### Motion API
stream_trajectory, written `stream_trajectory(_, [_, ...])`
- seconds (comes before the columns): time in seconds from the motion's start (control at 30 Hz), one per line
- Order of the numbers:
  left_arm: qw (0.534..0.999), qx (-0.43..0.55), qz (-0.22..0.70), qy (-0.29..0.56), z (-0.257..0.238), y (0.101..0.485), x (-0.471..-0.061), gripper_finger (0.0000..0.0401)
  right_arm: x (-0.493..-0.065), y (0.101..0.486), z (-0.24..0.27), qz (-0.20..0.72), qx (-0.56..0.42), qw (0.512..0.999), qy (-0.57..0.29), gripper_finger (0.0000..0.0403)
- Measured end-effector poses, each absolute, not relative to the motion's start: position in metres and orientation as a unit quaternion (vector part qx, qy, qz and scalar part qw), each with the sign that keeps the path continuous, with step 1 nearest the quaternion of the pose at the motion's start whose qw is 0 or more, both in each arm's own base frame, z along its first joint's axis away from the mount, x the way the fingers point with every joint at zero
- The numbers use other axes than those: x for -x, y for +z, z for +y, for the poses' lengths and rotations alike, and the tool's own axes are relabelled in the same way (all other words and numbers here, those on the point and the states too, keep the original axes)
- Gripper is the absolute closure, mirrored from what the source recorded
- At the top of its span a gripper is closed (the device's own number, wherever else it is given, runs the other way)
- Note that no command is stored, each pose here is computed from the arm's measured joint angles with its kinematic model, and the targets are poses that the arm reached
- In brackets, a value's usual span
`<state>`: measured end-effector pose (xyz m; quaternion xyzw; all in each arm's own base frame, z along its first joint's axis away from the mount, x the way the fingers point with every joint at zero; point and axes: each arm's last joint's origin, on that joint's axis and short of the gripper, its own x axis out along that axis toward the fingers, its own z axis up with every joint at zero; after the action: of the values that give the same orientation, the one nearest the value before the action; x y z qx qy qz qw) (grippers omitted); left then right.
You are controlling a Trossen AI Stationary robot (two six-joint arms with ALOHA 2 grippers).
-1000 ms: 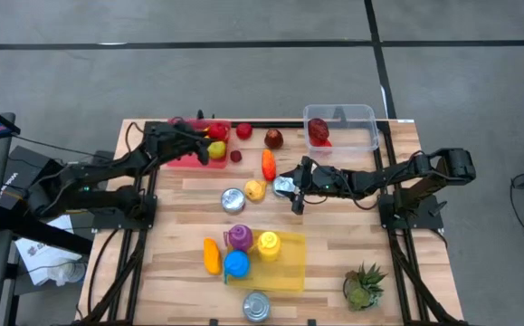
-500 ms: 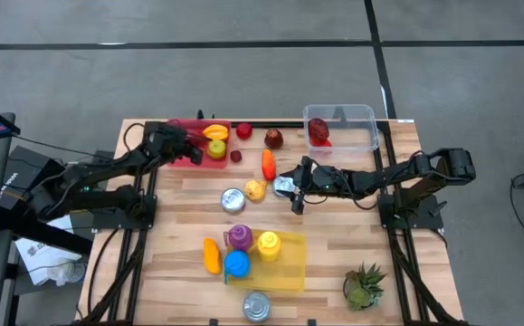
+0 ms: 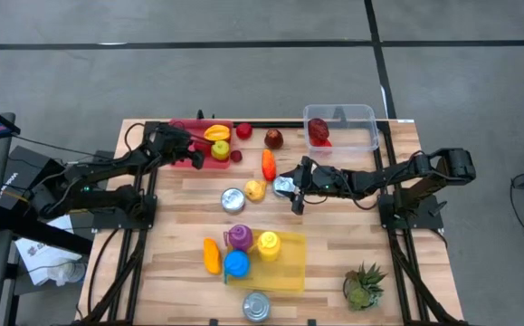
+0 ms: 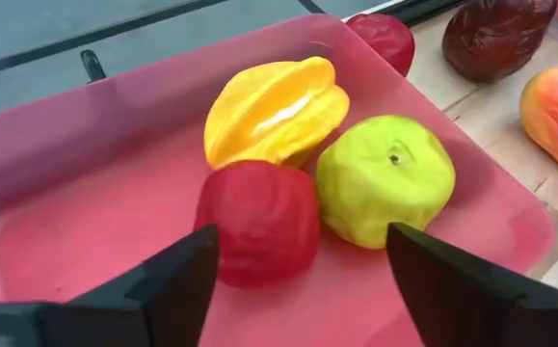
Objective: Pick & Place Food Item
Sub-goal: Put the dark red apple into the transparent bin
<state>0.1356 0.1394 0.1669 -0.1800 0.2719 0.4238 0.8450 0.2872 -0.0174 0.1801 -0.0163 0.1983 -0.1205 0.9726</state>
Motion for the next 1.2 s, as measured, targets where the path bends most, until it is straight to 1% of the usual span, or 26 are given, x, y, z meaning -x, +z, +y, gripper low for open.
stream_trajectory(0.1, [0.852,0.174,0.264,0.418,0.139,0.169,-0.137,0.0083,-0.287,0.180,-0.017,0.198,0.016,0.973,-0.120,0.0154])
stream_trajectory(0.2, [0.875,0.153,0.246,0.388,0.138,0.176,-0.145,0.0079,-0.287,0.180,-0.017,0.198,0.016,0.973,-0.120,0.0154])
stream_trajectory(0.3, [0.896,0.119,0.238,0.357,0.136,0.190,-0.156,0.0092,-0.287,0.180,-0.018,0.198,0.019,0.972,-0.121,0.0154])
stream_trajectory(0.47, [0.913,0.077,0.237,0.323,0.143,0.208,-0.177,0.0119,-0.287,0.180,-0.018,0.198,0.020,0.972,-0.121,0.0154])
stream_trajectory(0.67, [0.927,0.066,0.271,0.253,0.165,0.208,-0.210,0.0133,-0.287,0.180,-0.018,0.198,0.020,0.972,-0.121,0.0154])
stream_trajectory(0.77, [0.929,0.043,0.297,0.218,0.178,0.206,-0.228,0.0126,-0.287,0.180,-0.018,0.198,0.020,0.972,-0.121,0.0154])
stream_trajectory(0.87, [0.930,0.014,0.314,0.189,0.190,0.210,-0.245,0.0108,-0.287,0.180,-0.018,0.198,0.020,0.972,-0.121,0.0154])
stream_trajectory(0.93, [0.928,-0.006,0.324,0.182,0.196,0.215,-0.254,0.0096,-0.287,0.180,-0.019,0.198,0.020,0.972,-0.122,0.0154])
stream_trajectory(1.03, [0.922,-0.011,0.338,0.187,0.204,0.224,-0.263,0.0081,-0.287,0.181,-0.024,0.196,0.014,0.971,-0.134,0.0154])
stream_trajectory(1.13, [0.929,-0.010,0.324,0.179,0.205,0.232,-0.262,0.0076,-0.287,0.183,-0.036,0.188,0.001,0.968,-0.168,0.0154])
stream_trajectory(1.2, [0.946,-0.013,0.284,0.157,0.201,0.239,-0.260,0.0076,-0.287,0.186,-0.047,0.183,-0.003,0.965,-0.186,0.0154])
